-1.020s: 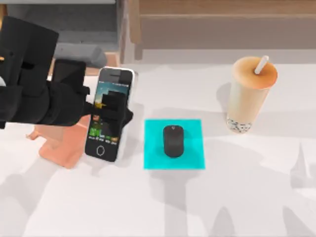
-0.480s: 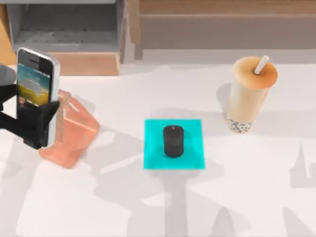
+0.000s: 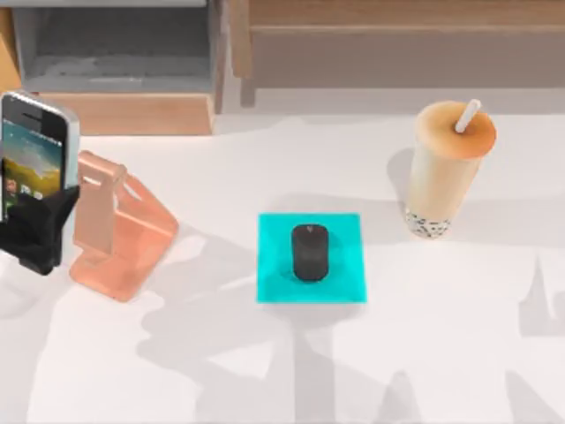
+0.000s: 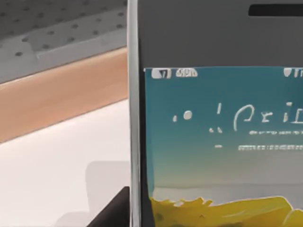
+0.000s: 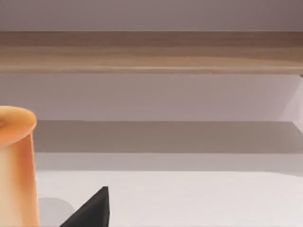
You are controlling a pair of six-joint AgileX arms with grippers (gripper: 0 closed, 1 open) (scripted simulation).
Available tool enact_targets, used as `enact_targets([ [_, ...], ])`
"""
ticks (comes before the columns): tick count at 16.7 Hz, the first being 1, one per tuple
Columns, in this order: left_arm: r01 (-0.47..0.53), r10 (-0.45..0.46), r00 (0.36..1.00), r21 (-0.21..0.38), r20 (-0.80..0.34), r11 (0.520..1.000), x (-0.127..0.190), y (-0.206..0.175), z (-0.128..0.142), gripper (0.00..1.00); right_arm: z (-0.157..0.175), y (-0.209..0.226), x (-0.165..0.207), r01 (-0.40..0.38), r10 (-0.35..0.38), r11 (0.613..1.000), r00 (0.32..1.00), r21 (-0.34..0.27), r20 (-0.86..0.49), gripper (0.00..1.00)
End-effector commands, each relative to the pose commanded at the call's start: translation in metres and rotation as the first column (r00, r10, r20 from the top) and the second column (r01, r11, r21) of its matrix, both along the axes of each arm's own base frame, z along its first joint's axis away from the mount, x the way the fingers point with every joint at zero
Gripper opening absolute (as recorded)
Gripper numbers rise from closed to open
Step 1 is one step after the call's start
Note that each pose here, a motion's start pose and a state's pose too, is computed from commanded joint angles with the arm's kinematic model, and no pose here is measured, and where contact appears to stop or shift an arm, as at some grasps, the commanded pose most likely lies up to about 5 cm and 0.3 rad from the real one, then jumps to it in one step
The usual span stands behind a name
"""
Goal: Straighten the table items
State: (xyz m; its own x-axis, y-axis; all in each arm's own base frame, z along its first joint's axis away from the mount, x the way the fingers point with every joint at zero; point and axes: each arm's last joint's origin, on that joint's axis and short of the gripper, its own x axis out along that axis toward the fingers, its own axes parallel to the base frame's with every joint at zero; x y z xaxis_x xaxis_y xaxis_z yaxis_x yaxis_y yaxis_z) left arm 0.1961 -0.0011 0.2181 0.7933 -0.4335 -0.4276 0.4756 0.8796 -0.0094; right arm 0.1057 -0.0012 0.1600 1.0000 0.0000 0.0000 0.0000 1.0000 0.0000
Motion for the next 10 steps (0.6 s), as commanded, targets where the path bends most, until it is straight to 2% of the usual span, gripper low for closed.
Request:
enact_targets([
  [2,-0.019,0.018,0.999,0.012,0.027,1.000,0.000,0.003,0.005,0.00,0.000,0.000,0.000,0.000,0.000,1.000,1.000,0.000,0.000,1.00],
  [7,-0.191,0.172,0.968,0.090,0.185,0.977,0.002,0.026,0.032,0.00,0.000,0.000,0.000,0.000,0.000,1.000,1.000,0.000,0.000,1.00],
  [10,-0.200,0.178,0.964,0.099,0.198,0.975,0.015,0.025,0.028,0.00,0.000,0.000,0.000,0.000,0.000,1.000,1.000,0.000,0.000,1.00],
])
